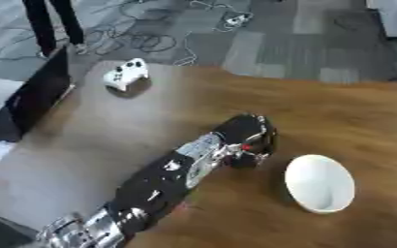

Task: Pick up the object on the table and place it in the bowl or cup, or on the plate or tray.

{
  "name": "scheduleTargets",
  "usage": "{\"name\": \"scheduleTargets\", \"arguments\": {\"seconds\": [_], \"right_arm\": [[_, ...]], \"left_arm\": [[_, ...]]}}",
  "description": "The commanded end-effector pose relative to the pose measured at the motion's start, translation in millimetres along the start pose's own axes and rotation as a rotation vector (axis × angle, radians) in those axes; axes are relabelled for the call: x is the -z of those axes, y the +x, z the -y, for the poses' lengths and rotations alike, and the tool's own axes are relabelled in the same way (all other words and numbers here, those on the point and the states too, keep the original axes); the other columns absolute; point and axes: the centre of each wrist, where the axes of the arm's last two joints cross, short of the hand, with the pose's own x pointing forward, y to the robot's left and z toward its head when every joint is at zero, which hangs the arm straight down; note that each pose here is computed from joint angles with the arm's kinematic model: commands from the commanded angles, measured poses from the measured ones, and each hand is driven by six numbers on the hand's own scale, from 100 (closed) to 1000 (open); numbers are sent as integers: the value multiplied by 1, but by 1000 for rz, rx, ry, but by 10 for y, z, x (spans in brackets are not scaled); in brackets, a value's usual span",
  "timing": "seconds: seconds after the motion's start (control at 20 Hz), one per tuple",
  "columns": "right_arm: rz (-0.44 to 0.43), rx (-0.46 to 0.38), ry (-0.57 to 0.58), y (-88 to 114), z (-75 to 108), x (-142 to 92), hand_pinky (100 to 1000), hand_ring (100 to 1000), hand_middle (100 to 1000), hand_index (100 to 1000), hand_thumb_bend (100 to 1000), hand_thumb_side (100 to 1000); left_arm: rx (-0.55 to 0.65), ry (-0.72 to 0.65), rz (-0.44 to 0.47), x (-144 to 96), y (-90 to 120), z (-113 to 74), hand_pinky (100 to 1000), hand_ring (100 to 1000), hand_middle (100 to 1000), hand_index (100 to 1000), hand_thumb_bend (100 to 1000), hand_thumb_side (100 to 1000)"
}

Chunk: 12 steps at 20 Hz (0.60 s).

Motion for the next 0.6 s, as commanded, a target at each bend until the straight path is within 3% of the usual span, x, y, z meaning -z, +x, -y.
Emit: {"name": "scheduleTargets", "arguments": {"seconds": [0.05,0.45,0.6], "right_arm": [[36,-10,4,88,11,38,426,588,678,902,227,742],[32,-11,8,79,10,29,425,588,678,902,223,743],[30,-11,11,76,10,26,426,588,678,902,223,743]], "left_arm": [[48,14,-5,28,-9,-69,100,270,335,489,454,100],[64,45,-4,35,-20,-120,100,228,287,408,473,100],[73,49,-3,40,-32,-151,100,262,328,451,509,100]]}}
